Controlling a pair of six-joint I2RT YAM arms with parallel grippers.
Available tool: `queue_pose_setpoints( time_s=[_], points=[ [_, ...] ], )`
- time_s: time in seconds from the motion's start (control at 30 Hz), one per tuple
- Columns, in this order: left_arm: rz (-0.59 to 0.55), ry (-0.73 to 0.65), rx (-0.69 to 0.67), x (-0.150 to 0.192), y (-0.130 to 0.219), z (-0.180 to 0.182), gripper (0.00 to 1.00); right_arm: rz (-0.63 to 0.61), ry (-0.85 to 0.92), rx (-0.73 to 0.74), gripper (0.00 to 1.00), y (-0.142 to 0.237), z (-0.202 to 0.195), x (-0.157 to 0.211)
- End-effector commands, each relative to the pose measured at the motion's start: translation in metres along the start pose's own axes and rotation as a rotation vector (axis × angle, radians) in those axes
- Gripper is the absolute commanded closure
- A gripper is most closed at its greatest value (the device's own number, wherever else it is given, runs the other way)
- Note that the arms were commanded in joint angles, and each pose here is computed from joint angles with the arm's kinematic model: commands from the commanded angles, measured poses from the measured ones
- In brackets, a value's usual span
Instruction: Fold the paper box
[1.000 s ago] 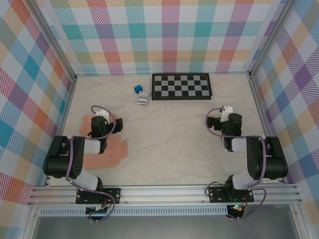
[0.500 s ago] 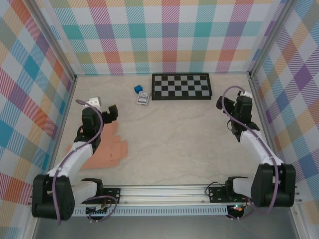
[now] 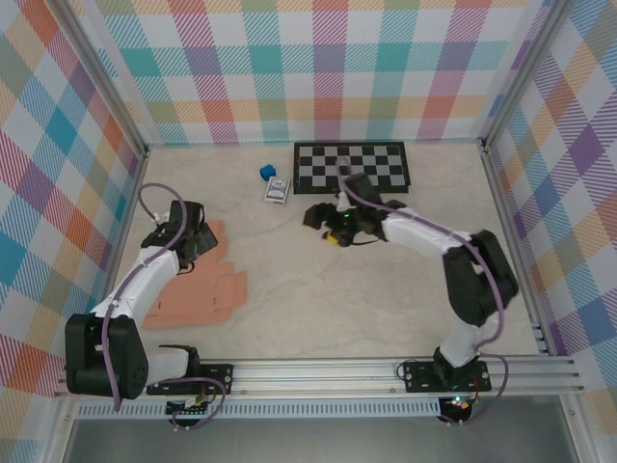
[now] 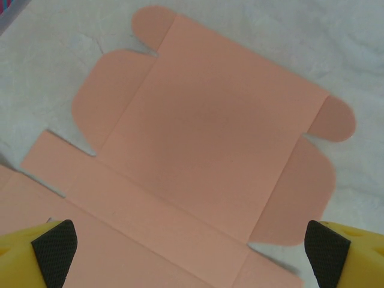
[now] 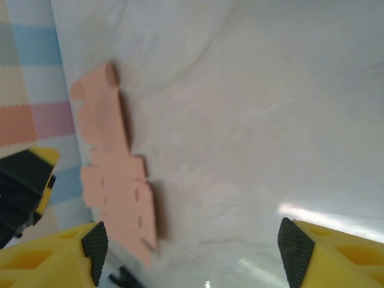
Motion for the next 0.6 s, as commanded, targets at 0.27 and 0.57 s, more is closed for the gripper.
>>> queue_pose_setpoints(
  time_s=[0.27, 0.57],
  points=[
    [0.134, 0.055, -0.017, -0.022, 0.006, -0.005, 0.0, 0.361, -0.251, -0.101, 0.27, -0.113, 0.071, 0.053],
    [0.094, 0.007, 0.002, -0.026, 0.017, 0.005, 0.0, 0.578, -0.255, -0.058, 0.31, -0.138, 0.069, 0.098]
  ],
)
Point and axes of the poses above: each hand's point on the last joint's axis, 136 mm out from that joint toward the fingers, its own y axis back along the fingers, its own z axis along the line the jaws close on, x = y × z, the point moved 4 cm from there along y, back along the fingers, and after that the axes turned 13 degrees about y, right-handed, at the moved point
